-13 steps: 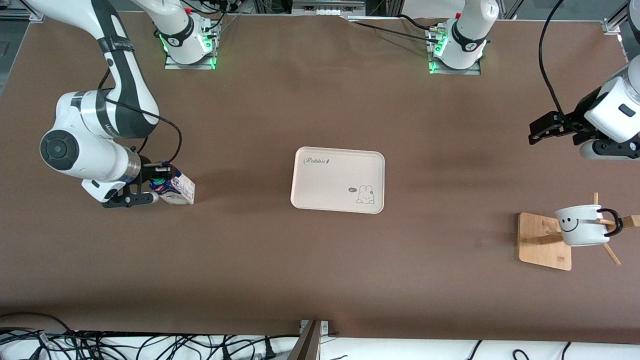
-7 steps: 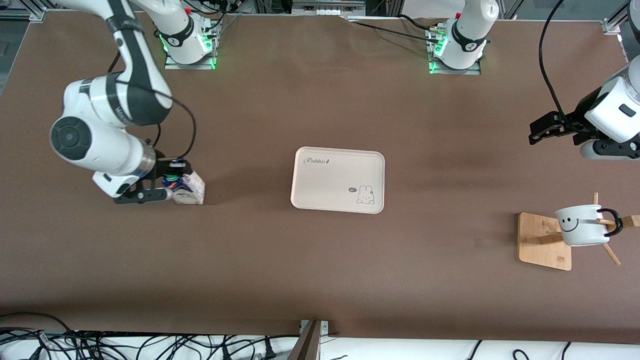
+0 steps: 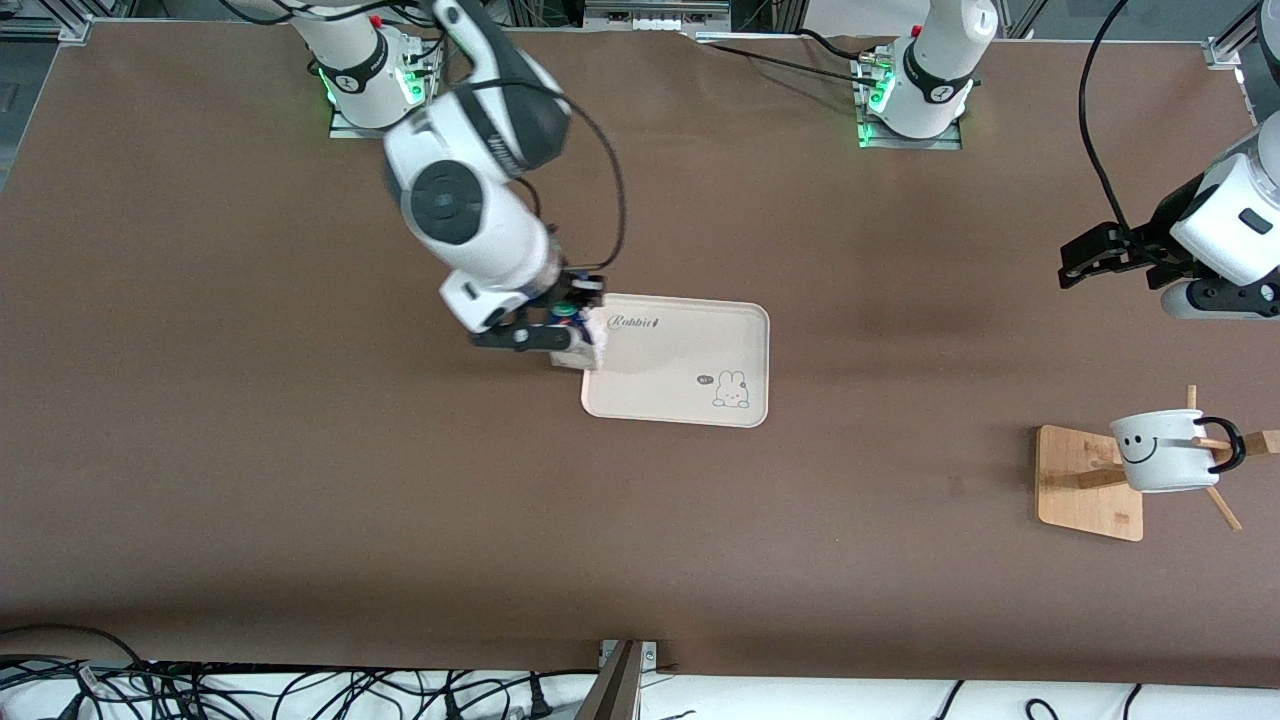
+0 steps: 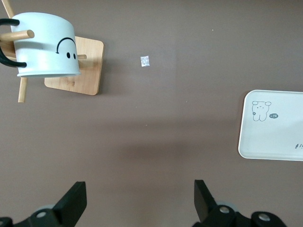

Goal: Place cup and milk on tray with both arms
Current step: 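Carry the milk carton onto the white tray with the right gripper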

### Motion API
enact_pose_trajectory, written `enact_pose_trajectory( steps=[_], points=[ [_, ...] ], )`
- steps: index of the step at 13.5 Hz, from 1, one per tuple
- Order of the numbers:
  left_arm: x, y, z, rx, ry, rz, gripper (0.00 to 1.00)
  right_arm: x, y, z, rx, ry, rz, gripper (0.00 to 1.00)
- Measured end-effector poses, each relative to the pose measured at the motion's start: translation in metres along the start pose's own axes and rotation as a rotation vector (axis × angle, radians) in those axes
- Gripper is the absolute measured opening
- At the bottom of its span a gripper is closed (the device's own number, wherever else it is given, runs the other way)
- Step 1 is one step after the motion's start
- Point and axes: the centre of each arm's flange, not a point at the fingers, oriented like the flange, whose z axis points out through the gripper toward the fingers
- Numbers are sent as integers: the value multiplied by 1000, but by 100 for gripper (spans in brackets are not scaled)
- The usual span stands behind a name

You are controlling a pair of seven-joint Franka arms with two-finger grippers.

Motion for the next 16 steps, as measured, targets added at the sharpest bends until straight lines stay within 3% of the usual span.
enact_pose_trajectory(
  steps=[3, 11, 14, 16],
  points=[
    [0, 0, 0, 0, -1, -1, 100, -11, -30, 28, 10, 18, 10, 34],
    [6, -4, 0, -13, 2, -27, 100, -8, -33, 69, -9, 7, 10, 40],
    [18, -3, 15, -89, -27, -94, 100, -8, -34, 71, -10, 7, 8, 65],
    [29, -3, 36, -93, -62, -106, 100, -8, -34, 70, -9, 10, 8, 85]
  ],
)
